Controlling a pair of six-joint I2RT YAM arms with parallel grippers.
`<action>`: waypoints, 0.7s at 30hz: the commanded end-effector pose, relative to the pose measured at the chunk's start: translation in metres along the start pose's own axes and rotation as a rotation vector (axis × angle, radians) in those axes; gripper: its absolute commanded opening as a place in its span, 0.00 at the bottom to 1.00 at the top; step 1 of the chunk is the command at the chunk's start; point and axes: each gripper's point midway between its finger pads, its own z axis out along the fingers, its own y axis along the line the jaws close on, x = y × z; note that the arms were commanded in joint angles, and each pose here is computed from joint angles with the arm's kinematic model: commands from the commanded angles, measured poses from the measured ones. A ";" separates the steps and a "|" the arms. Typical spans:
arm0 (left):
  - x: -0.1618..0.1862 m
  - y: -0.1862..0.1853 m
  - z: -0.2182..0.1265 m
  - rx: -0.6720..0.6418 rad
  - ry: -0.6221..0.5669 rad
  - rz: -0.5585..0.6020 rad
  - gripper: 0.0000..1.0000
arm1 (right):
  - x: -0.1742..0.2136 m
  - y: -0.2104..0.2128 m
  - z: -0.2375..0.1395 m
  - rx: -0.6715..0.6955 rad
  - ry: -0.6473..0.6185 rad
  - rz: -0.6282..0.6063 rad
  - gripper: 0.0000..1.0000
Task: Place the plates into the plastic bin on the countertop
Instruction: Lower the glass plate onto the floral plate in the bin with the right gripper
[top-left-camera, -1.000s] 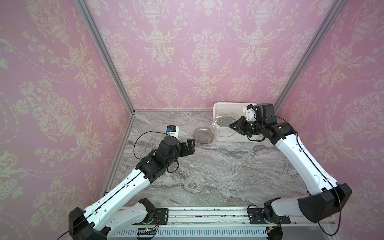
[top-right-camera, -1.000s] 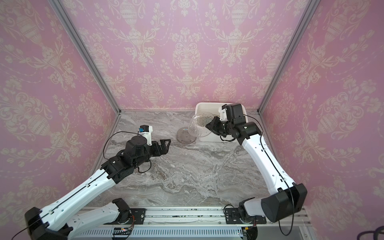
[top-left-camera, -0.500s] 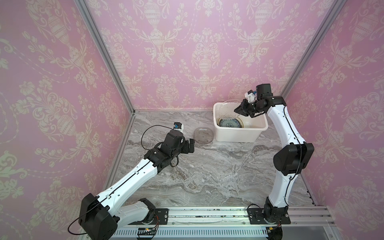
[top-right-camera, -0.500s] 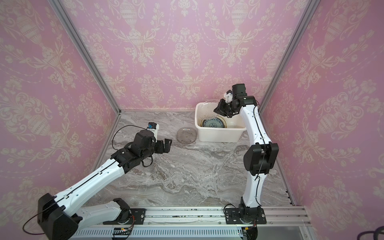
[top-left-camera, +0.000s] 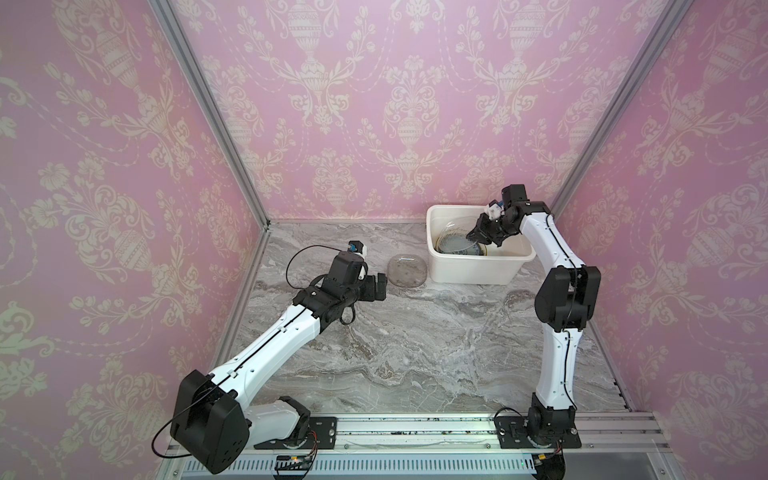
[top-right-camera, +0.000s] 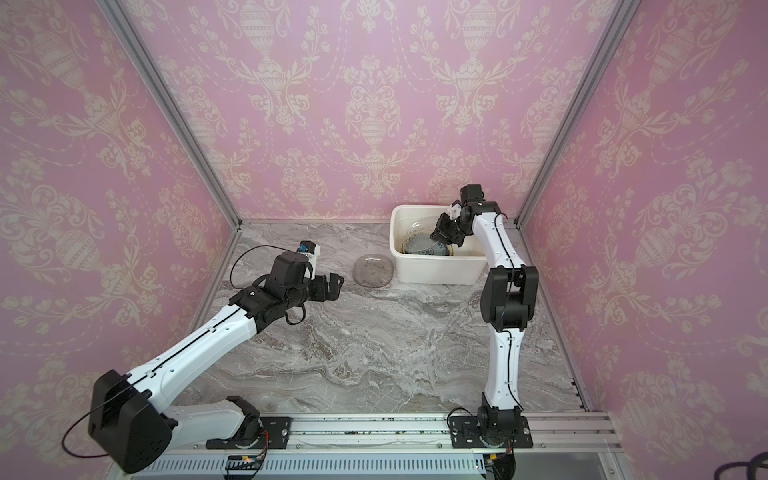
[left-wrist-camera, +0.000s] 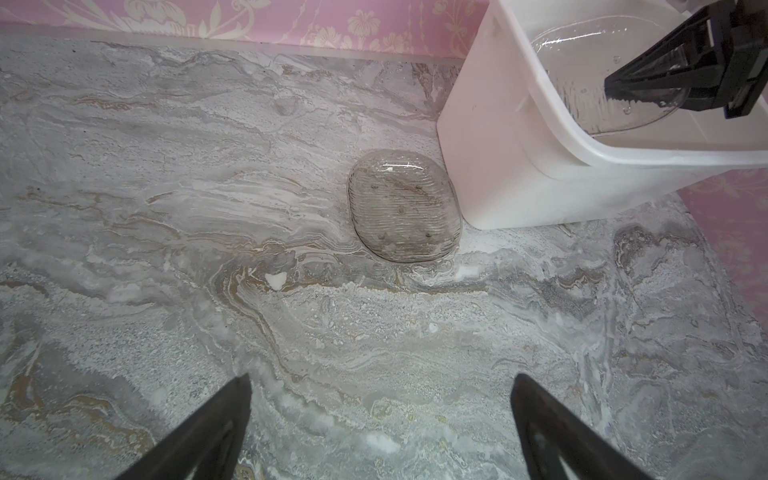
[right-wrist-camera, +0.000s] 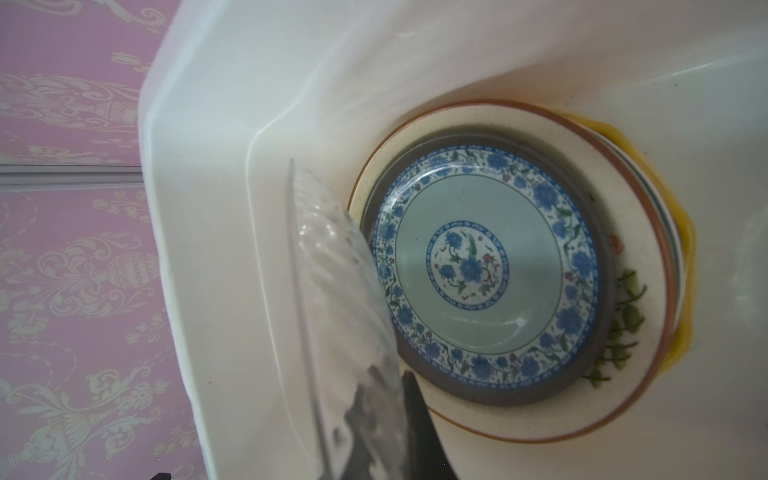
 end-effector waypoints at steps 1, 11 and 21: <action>-0.006 -0.006 0.003 0.022 0.014 0.003 0.99 | -0.013 0.002 0.000 0.001 -0.041 -0.042 0.00; -0.007 -0.011 0.019 0.035 0.050 0.008 0.99 | -0.010 -0.020 0.022 0.034 -0.004 -0.011 0.06; -0.005 -0.009 0.022 0.029 0.065 0.003 0.99 | -0.008 -0.039 0.030 0.073 0.003 0.017 0.16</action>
